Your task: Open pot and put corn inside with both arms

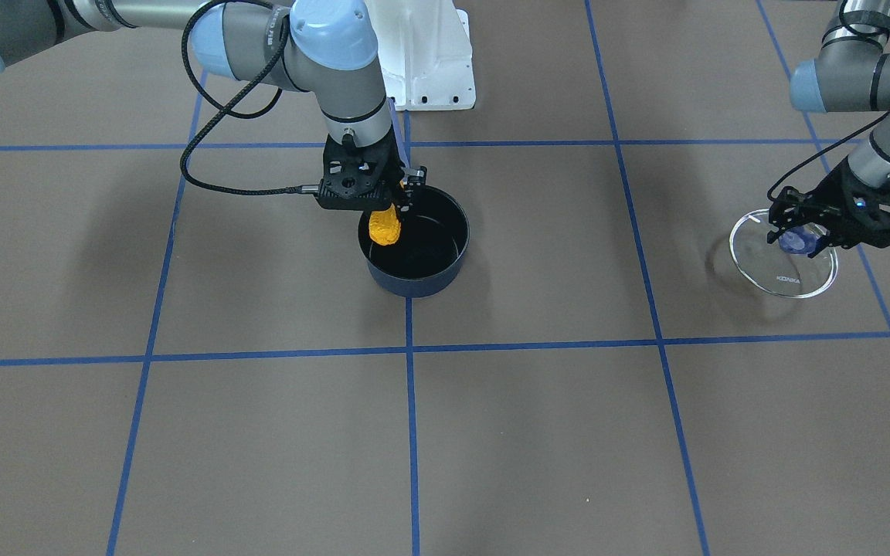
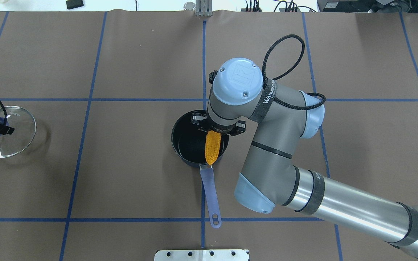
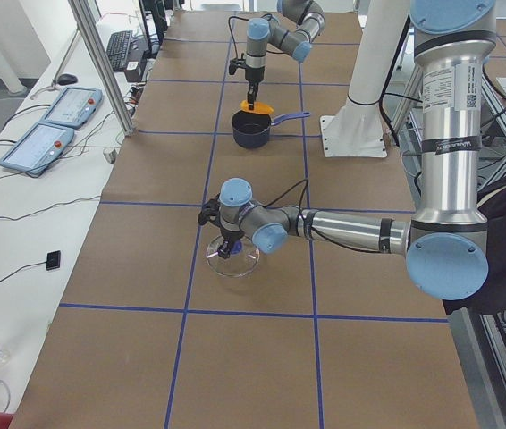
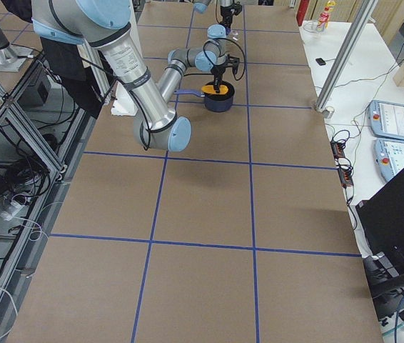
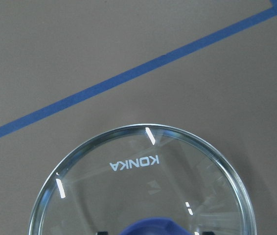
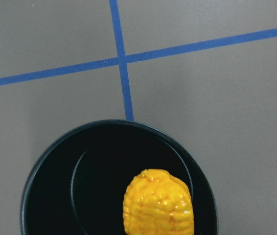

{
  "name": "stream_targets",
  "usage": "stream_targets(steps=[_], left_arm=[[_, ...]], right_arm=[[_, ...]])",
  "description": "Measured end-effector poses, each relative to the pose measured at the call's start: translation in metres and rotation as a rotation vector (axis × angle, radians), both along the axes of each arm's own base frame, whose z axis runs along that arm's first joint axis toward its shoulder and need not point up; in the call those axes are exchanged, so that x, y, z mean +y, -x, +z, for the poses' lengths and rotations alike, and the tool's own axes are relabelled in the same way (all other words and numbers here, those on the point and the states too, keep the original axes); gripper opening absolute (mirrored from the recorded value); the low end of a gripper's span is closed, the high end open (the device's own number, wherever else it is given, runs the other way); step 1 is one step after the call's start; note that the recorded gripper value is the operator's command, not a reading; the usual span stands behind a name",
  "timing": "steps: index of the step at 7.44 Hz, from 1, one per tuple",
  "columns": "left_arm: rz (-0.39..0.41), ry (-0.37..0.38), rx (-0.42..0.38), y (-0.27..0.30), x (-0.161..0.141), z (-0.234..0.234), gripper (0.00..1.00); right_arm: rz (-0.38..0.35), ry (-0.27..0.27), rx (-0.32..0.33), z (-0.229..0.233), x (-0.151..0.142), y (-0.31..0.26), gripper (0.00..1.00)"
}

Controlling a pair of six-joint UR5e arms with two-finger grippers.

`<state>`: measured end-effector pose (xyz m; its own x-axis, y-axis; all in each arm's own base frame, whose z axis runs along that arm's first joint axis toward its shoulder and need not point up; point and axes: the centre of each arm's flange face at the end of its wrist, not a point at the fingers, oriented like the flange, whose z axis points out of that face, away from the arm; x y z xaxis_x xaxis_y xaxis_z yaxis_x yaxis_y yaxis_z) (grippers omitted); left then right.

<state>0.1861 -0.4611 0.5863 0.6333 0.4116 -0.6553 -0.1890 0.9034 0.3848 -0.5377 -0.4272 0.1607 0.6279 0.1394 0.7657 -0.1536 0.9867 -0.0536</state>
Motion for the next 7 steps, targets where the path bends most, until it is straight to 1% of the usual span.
stream_targets(steps=[3, 4, 5, 7], left_arm=[[-0.001, 0.003, 0.001, -0.002, 0.000, -0.001, 0.53], [0.000, 0.004, 0.001, -0.002, 0.000, 0.000, 0.54], [0.000, 0.004, 0.001, -0.002, 0.000, -0.001, 0.54], [0.001, 0.004, 0.001, -0.003, 0.000, -0.001, 0.55]], right_arm=[[-0.001, -0.008, 0.022, 0.003, 0.001, 0.014, 0.37], [-0.001, -0.009, 0.025, 0.000, 0.000, 0.019, 0.43], [0.000, -0.011, 0.024, -0.004, -0.002, 0.022, 0.55], [0.011, -0.024, 0.024, -0.010, -0.004, 0.023, 0.99]])
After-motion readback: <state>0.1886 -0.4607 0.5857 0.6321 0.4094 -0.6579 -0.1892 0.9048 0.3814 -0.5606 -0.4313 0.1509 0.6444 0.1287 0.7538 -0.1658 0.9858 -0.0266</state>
